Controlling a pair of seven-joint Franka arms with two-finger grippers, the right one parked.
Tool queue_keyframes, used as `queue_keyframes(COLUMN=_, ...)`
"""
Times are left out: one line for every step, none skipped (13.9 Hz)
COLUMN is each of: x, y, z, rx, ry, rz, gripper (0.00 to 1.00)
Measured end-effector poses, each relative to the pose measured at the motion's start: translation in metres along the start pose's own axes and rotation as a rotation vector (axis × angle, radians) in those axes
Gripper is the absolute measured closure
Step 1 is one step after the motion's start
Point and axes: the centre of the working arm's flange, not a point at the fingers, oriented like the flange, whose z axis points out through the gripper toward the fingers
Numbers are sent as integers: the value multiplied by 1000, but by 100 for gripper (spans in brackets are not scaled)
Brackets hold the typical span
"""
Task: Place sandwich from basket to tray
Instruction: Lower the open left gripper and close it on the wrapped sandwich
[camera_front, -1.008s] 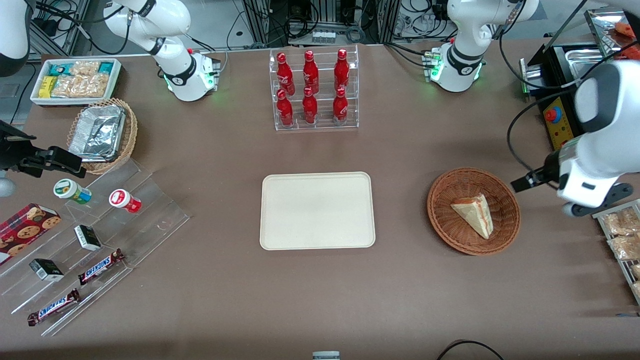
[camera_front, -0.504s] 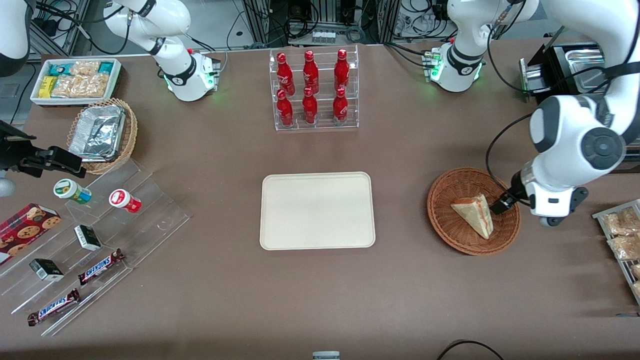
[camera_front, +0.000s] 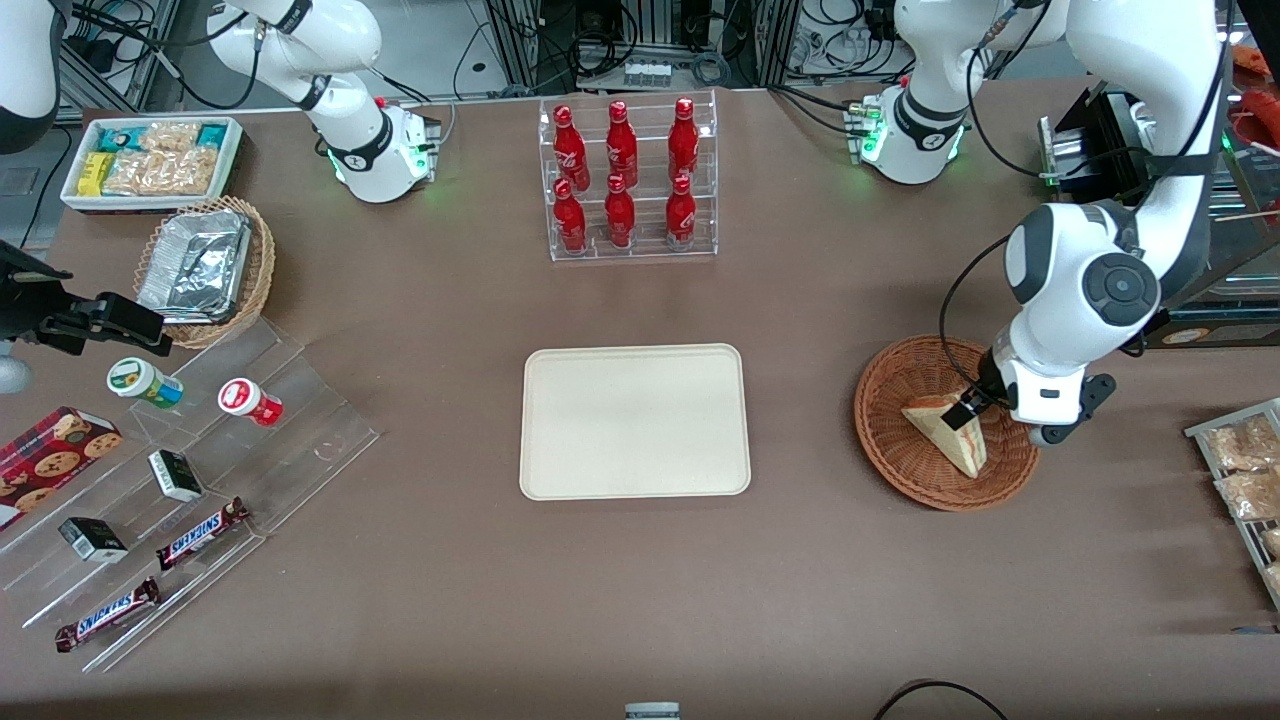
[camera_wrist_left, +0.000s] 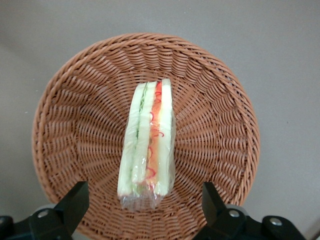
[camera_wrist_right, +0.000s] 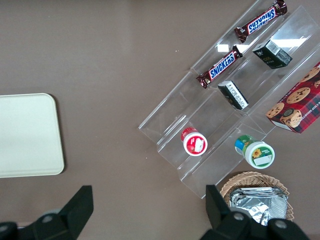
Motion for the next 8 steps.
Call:
queue_keyframes(x=-2, y=-2, z=6, rx=-4, ry=3, rz=0, gripper=0)
queue_keyframes(x=-4, y=-4, z=12, rx=-2, ry=1, rz=0, gripper=0)
queue_keyframes(x=-5, y=-5, z=16, rx=-1, ry=0, rz=0, gripper=0)
queue_keyframes(x=-5, y=-5, z=19, rx=-3, ry=1, rz=0, gripper=0)
queue_keyframes(x=-5, y=-4, z=22, rx=-7, ry=5, rz=0, gripper=0)
queue_keyframes(x=-5, y=-4, z=26, rx=-6, ry=4, rz=0, gripper=0)
queue_keyframes(x=-5, y=-4, z=31, rx=-2, ry=0, rz=0, gripper=0)
queue_keyframes(x=-5, y=-4, z=37, rx=0, ry=-2, rz=0, gripper=0)
